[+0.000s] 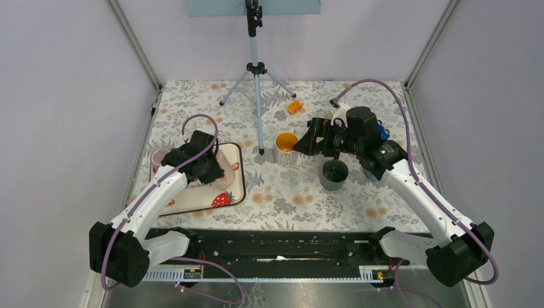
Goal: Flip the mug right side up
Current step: Turn over the cup on the tray.
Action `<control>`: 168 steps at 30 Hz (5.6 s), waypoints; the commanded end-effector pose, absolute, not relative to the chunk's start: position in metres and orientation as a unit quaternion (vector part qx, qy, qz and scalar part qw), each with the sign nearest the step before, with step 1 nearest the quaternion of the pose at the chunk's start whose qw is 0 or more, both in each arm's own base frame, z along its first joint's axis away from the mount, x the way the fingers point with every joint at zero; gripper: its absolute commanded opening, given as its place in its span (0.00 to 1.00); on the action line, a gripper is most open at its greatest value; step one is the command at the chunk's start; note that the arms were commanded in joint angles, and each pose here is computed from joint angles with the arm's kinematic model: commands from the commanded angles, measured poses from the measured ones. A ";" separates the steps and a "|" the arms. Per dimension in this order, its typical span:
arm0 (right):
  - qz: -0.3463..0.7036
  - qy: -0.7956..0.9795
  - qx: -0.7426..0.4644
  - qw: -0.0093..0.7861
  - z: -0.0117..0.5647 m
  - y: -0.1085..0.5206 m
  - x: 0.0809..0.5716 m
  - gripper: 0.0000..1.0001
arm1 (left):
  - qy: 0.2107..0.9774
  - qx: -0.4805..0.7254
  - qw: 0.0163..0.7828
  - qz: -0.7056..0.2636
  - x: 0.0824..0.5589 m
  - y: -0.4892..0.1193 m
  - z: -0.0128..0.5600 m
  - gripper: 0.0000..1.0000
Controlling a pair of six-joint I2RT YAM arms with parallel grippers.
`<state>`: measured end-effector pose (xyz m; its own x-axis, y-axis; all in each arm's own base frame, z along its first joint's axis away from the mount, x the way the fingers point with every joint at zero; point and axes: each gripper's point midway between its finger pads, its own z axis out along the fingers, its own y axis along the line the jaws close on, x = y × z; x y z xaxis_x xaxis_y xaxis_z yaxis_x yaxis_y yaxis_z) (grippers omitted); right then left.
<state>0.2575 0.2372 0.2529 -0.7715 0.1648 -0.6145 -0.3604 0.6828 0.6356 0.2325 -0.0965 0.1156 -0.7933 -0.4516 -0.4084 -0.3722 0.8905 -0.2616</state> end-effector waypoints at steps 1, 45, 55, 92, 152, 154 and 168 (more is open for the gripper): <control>0.413 0.839 -0.064 0.349 0.261 0.259 0.261 1.00 | 0.895 -0.227 0.341 -0.177 0.271 -0.117 0.188 0.00; 0.737 0.645 0.007 0.203 0.293 0.367 0.255 0.81 | 0.776 -0.172 0.412 -0.445 0.318 -0.204 0.361 0.00; 0.781 0.601 0.011 0.170 0.296 0.382 0.257 0.76 | 0.772 -0.168 0.399 -0.465 0.317 -0.213 0.362 0.00; 0.870 0.465 0.071 0.145 0.340 0.393 0.277 0.49 | 0.754 -0.179 0.353 -0.525 0.295 -0.225 0.352 0.00; 0.849 0.494 0.026 0.185 0.354 0.394 0.264 0.00 | 0.735 -0.132 0.360 -0.560 0.280 -0.232 0.323 0.31; 0.846 0.498 0.026 0.189 0.353 0.395 0.265 0.00 | 0.727 -0.127 0.368 -0.565 0.281 -0.232 0.329 0.37; 0.825 0.524 0.031 0.211 0.344 0.395 0.268 0.00 | 0.720 -0.126 0.382 -0.566 0.283 -0.230 0.331 0.74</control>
<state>0.2822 0.4097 0.2843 -0.9486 0.3153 -0.0280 -0.1207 -0.2785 0.9528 0.2899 -0.2243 0.3011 -0.6921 -0.6288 -0.3544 0.1303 0.3741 -0.9182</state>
